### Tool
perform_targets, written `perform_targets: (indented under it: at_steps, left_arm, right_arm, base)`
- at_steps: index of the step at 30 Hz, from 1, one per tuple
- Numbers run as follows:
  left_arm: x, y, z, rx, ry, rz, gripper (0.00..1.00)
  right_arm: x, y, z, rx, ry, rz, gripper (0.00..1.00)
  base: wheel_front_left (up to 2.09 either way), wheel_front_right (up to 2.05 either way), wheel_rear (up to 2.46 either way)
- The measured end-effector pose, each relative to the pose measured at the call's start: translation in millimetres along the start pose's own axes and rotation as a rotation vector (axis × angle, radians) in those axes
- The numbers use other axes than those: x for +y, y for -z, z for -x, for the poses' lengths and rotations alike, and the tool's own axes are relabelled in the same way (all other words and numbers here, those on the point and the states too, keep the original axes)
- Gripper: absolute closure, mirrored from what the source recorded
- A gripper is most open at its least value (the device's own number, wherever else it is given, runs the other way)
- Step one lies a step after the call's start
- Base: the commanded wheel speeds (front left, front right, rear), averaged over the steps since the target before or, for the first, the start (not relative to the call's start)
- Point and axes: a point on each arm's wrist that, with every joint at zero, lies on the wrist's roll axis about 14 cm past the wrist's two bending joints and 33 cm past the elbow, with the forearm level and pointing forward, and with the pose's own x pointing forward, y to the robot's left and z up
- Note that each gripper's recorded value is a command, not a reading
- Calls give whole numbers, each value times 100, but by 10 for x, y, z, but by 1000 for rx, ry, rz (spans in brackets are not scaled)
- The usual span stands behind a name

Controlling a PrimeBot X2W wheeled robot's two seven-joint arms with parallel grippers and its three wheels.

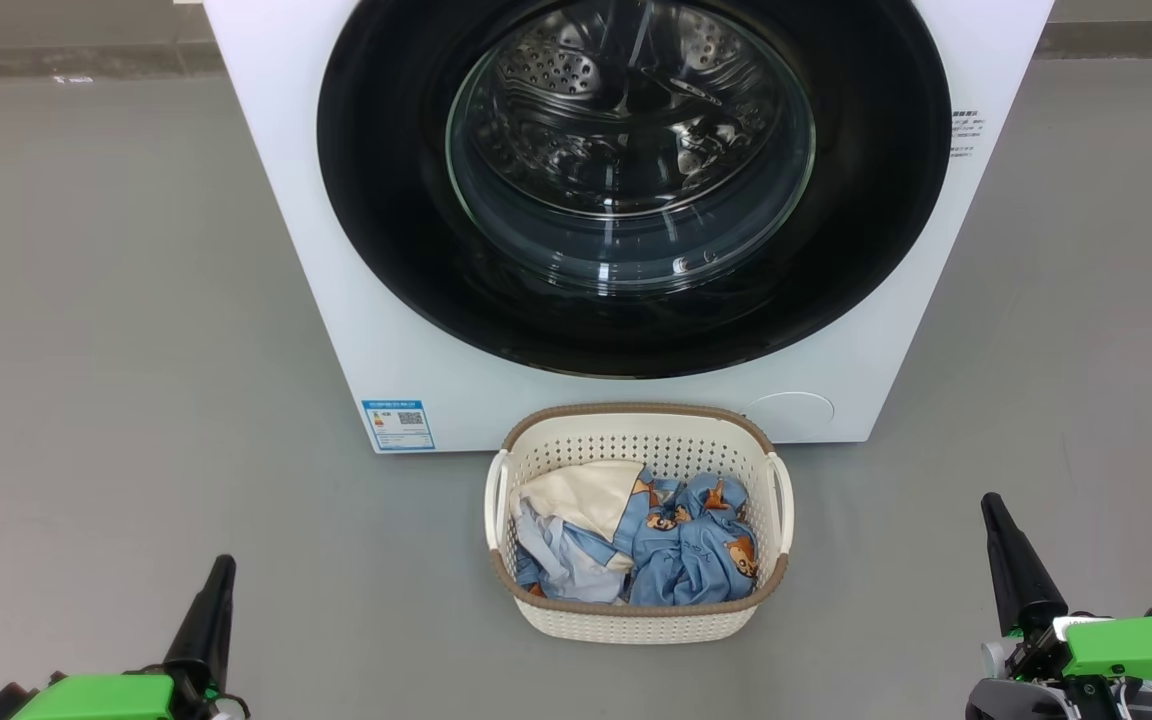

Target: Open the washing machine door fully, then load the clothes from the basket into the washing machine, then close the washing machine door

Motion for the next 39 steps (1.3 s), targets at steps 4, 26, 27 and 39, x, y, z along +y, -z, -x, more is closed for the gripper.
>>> perform_targets:
  at_steps: [4, 26, 27, 39]
  left_arm:
    - [0, 0, 0, 0, 0, 0, 100]
    - [0, 0, 0, 0, 0, 1, 100]
    - [0, 0, 0, 0, 0, 1, 100]
    - [0, 1, 0, 0, 0, 1, 100]
  right_arm:
    - [0, -2, 0, -1, 0, 0, 100]
    - [-1, -6, 1, -2, 0, 3, 100]
    - [-1, -6, 1, -2, 0, 3, 100]
    - [-2, -1, 1, 1, 1, 3, 100]
  base:
    - [0, 0, 0]
    - [0, 0, 0]
    - [0, 0, 0]
    - [0, 0, 0]
